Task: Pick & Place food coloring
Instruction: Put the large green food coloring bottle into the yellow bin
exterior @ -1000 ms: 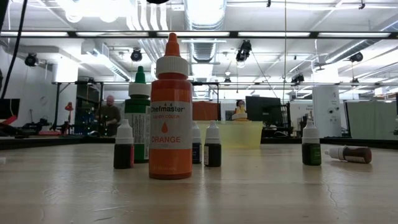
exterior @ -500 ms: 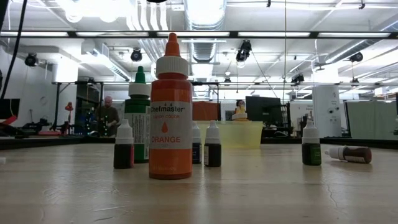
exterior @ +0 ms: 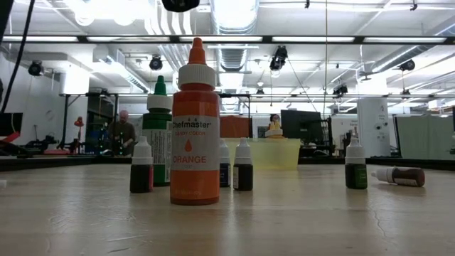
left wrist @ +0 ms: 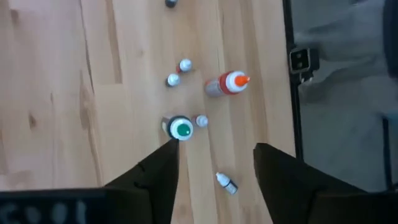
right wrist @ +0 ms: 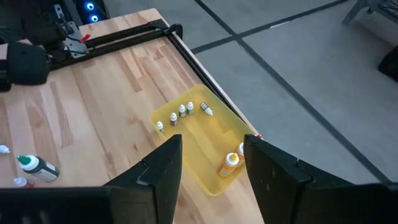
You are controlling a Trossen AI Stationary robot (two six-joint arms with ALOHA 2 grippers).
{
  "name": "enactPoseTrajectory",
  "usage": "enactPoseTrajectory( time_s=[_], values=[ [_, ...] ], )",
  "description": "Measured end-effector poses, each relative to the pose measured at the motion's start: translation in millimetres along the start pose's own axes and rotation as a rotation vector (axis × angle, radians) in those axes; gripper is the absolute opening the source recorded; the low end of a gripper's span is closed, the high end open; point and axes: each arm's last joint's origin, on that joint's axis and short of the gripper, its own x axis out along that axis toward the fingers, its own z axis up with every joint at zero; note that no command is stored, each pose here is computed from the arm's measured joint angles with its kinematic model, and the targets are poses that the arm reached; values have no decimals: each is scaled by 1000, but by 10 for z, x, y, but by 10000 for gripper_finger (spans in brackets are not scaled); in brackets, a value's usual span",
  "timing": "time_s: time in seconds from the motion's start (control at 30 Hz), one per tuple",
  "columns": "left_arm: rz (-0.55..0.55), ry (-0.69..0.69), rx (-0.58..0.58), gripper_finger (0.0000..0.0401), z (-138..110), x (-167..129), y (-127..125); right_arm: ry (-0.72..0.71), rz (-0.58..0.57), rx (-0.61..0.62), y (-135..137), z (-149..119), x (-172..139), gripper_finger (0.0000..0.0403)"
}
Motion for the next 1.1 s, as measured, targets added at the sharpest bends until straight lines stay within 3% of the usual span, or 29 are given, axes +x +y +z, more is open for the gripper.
enactPoseTrajectory(
  time_s=[0.27, 0.5, 0.7, 1.1],
  values=[
    [19, 116, 132, 183, -28, 325, 5, 0, 0, -3, 0, 0, 0, 164],
    [25, 249, 125, 183, -127, 701, 123, 0, 0, 0, 0, 0, 0, 164],
    [17, 243, 164, 183, -167, 916, 169, 0, -1, 1, 0, 0, 1, 164],
    [20, 277, 105, 183, -245, 1039, 205, -1, -1, -6, 1, 0, 2, 164]
  ],
)
